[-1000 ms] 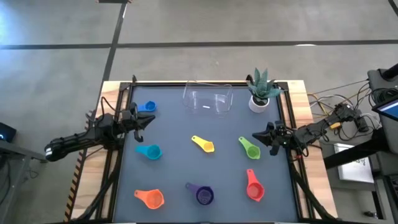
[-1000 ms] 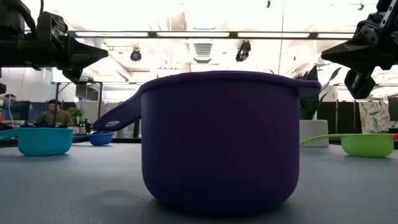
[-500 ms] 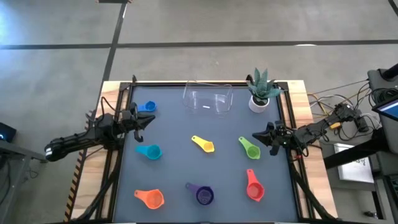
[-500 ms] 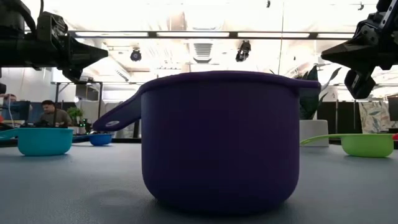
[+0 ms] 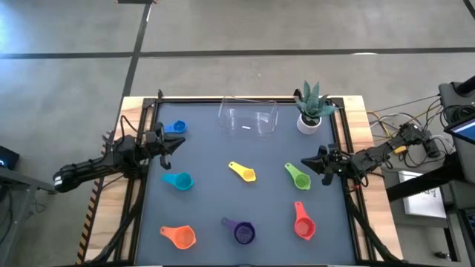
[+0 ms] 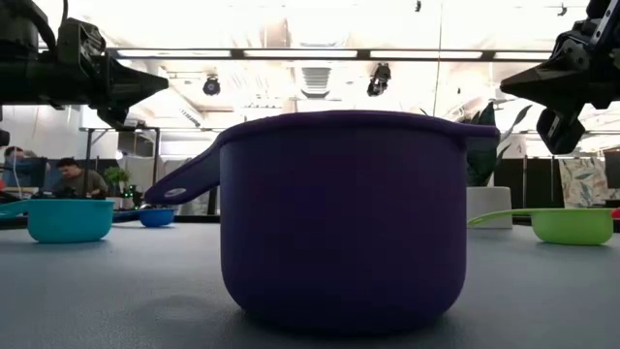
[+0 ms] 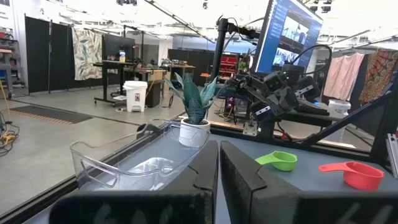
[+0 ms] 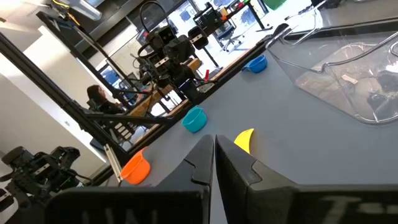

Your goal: Nest measuring cups in basket

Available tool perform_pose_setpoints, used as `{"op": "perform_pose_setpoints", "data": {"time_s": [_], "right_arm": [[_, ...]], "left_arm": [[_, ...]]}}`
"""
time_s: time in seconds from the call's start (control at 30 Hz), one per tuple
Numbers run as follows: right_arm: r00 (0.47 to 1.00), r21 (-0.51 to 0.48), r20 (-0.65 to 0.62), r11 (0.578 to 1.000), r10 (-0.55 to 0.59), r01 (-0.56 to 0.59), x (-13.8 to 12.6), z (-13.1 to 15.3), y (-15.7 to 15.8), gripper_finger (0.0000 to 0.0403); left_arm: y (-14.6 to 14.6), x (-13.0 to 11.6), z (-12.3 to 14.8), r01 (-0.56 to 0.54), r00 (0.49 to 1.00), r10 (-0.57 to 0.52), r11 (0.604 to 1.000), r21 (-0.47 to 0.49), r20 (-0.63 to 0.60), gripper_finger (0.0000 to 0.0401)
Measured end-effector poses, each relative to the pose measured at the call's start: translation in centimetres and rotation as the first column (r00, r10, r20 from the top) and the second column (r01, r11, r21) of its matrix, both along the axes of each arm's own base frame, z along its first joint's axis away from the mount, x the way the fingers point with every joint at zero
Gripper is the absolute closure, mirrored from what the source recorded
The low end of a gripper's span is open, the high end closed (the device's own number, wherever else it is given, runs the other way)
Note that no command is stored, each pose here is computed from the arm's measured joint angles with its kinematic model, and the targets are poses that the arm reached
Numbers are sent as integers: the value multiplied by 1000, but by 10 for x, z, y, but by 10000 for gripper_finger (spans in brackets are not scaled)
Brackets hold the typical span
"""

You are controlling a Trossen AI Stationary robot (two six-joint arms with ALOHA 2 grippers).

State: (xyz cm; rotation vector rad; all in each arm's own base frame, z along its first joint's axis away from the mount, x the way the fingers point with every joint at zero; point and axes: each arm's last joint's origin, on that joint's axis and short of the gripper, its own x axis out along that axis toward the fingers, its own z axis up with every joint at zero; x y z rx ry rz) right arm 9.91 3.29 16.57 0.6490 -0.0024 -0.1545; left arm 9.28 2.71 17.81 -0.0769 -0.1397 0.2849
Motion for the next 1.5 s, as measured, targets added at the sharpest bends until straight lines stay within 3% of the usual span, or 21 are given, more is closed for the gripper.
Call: {"op": "perform_pose_setpoints", "data": {"time_s": [1.5], "right_arm": [[1000,0,1,1000,0,0,0,0,0,394]], "left_arm": [[0,0,0,-8,1000,9,1000,23,-7,401]]}}
